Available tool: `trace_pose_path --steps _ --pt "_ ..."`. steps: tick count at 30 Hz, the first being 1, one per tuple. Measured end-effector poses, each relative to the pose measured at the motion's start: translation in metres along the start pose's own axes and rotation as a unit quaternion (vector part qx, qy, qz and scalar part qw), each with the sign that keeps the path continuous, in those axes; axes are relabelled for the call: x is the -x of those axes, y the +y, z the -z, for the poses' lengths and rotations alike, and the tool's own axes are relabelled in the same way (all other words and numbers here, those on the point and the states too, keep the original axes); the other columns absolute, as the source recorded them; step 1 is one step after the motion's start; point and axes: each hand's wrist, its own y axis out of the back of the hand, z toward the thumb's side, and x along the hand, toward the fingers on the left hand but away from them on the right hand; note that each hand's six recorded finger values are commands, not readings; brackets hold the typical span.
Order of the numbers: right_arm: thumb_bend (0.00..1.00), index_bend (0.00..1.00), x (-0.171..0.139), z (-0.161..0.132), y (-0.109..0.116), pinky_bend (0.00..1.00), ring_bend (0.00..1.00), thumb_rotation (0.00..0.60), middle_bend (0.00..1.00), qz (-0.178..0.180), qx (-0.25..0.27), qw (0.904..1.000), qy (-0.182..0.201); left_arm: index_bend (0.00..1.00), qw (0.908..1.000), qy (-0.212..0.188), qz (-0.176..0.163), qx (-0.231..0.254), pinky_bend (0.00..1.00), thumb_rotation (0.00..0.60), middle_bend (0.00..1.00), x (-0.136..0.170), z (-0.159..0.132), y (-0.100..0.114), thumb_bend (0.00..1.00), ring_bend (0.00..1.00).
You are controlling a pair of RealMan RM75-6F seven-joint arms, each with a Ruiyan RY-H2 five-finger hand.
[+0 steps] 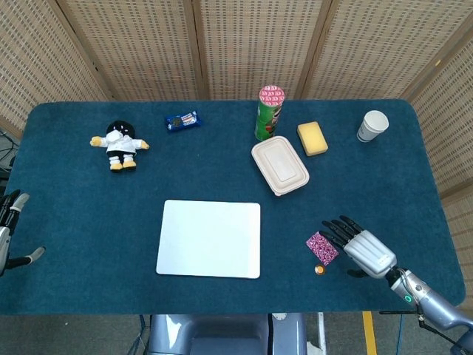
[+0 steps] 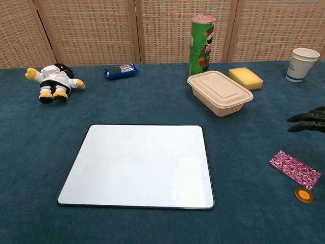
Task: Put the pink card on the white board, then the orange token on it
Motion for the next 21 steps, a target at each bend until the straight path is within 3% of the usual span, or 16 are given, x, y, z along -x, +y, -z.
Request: trace_pose_path --steps 10,21 --pt "0.09 0.04 0.035 -0.012 -0.008 0.0 0.0 0.6 0.0 -0.046 -0.066 0.9967 0.007 0.0 1.0 0.001 0.003 -0.003 0.0 0.6 0.0 0.0 -0.001 -0.002 0.0 0.0" --pt "0.1 0.08 0.056 -0.01 -0.006 0.0 0.0 0.6 0.0 -0.074 -0.073 0.9943 -0.023 0.0 1.0 0.001 0.005 -0.003 0.0 0.6 0.0 -0.001 -0.001 -0.002 0.0 0.0"
